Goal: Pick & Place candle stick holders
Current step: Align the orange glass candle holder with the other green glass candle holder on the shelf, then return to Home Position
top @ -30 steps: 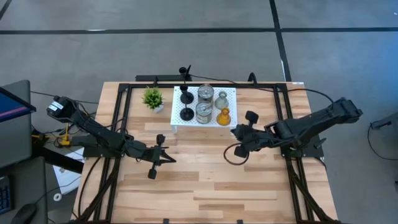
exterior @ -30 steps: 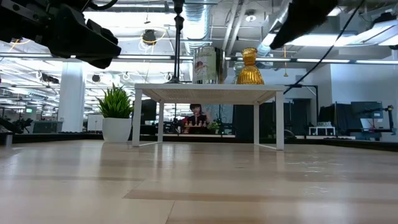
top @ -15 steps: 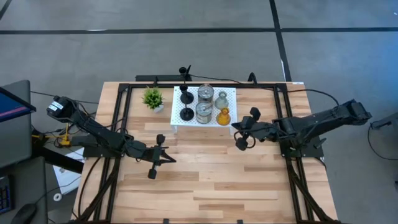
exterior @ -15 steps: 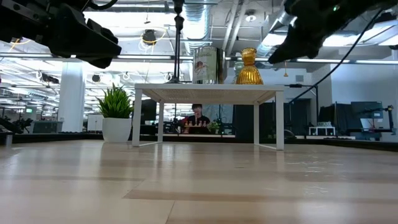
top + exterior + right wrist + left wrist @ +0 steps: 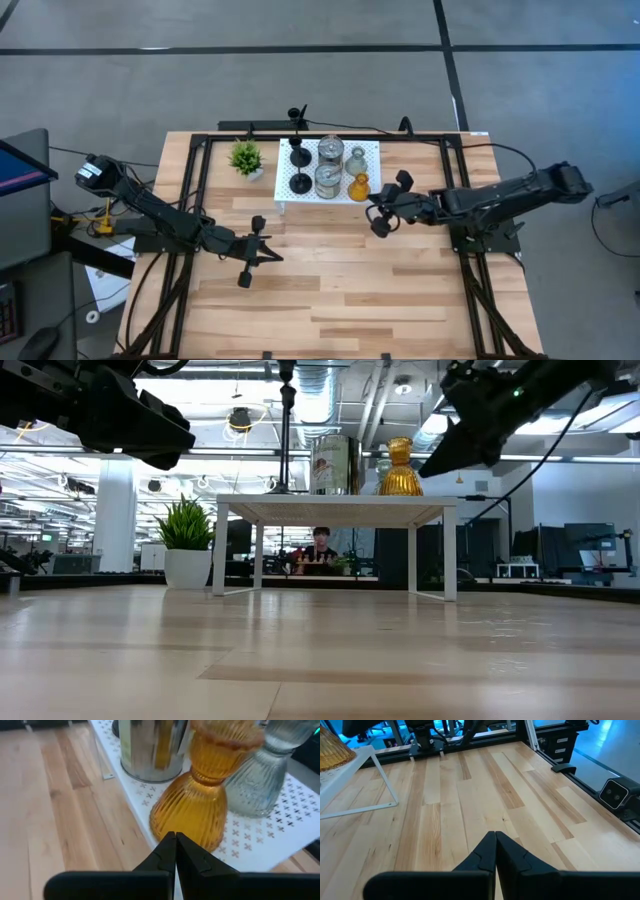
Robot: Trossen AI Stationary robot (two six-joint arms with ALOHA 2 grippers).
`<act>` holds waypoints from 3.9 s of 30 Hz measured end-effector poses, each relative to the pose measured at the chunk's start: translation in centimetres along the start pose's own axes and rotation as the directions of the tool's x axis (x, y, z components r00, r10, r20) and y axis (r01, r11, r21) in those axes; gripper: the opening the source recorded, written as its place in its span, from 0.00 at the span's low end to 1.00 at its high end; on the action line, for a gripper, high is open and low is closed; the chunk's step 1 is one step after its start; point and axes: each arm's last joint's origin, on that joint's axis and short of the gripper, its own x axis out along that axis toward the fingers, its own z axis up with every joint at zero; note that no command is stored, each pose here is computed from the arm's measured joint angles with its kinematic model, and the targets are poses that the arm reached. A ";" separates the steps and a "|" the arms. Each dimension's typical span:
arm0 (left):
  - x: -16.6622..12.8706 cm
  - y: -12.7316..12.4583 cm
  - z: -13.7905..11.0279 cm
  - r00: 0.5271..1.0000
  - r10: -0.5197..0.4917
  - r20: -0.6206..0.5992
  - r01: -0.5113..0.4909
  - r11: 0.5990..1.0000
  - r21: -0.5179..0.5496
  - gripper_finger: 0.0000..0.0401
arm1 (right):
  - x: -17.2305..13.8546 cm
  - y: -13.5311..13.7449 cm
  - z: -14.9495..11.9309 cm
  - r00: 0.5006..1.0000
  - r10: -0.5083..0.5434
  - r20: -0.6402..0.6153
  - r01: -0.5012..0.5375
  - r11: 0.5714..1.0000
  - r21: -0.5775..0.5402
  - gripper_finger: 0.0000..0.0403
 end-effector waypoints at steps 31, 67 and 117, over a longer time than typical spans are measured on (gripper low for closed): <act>0.0 0.0 0.0 1.000 0.000 0.000 0.000 1.000 0.000 0.01 | 1.4 -0.8 0.2 0.999 -0.046 -0.001 0.046 0.999 0.020 0.00; 0.0 0.0 0.8 0.996 -0.034 0.084 0.040 0.997 -0.061 0.01 | -5.0 -1.1 1.8 0.771 0.569 0.286 -0.518 0.822 -0.238 0.00; 0.0 0.0 0.7 0.997 -0.030 0.075 0.034 0.998 -0.050 0.01 | -12.8 -8.7 -5.3 0.602 0.441 0.666 -0.549 0.834 -0.055 0.00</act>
